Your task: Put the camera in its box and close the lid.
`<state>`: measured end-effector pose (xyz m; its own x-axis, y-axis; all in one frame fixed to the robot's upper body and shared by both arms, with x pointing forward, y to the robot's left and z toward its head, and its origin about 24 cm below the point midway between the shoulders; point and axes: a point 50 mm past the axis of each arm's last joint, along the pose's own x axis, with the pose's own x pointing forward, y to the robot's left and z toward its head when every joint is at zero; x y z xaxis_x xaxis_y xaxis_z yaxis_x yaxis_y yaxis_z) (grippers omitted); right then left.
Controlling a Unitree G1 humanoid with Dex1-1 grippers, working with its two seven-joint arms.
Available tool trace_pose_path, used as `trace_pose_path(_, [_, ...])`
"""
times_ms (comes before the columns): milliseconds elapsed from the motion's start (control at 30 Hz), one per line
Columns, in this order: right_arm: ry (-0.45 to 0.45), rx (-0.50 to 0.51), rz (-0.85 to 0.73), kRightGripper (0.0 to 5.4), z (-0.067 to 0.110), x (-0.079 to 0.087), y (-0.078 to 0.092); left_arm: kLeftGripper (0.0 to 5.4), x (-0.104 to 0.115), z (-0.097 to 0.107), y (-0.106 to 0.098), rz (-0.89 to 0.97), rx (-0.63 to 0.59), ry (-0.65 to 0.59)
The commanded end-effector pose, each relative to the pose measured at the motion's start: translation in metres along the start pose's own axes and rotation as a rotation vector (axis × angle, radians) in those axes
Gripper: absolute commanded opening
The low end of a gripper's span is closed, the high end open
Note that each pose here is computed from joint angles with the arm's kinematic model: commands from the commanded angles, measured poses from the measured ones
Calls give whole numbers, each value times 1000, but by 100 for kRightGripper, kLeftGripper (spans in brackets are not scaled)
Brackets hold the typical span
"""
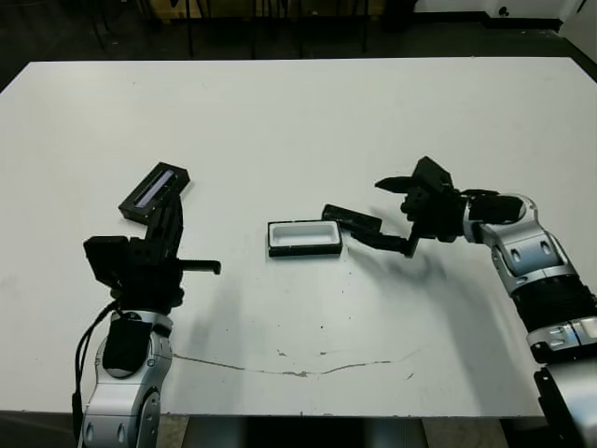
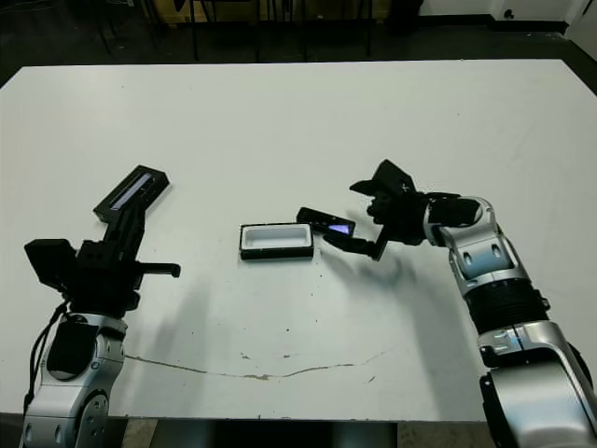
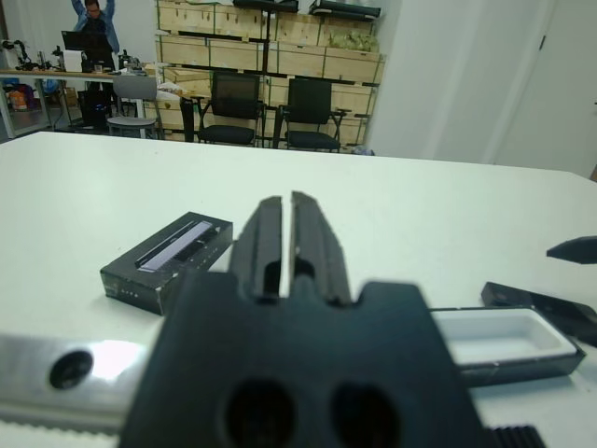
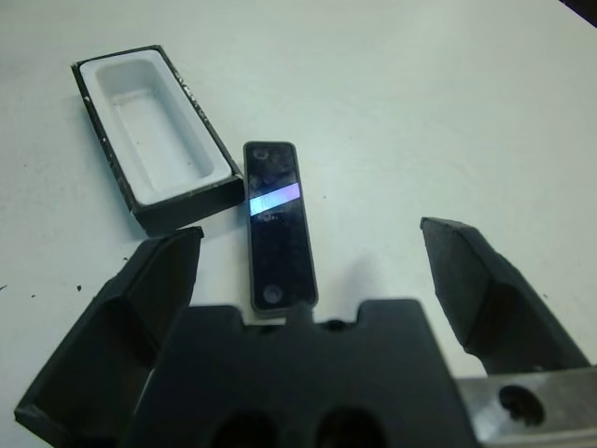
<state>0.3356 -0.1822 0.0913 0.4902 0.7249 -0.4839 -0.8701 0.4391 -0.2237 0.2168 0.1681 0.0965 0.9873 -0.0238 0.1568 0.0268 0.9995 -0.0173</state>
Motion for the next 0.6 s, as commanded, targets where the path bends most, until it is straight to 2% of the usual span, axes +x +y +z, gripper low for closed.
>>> trace_pose_path(33, [28, 39, 7, 539, -15, 2, 6, 0, -4, -9, 3, 3, 3, 41])
trace_pose_path(167, [62, 67, -31, 539, -20, 3, 7, 0, -6, -10, 3, 10, 0, 46])
trace_pose_path(267, [74, 70, -38, 507, -23, 3, 9, 0, -6, -11, 2, 8, -3, 43])
trace_pose_path(500, [95, 6, -30, 384, -30, 7, 15, 0, -5, -12, 2, 8, 10, 43])
trace_pose_path(600, [101, 11, -20, 329, -33, 10, 19, 0, -5, -12, 2, 6, 14, 41])
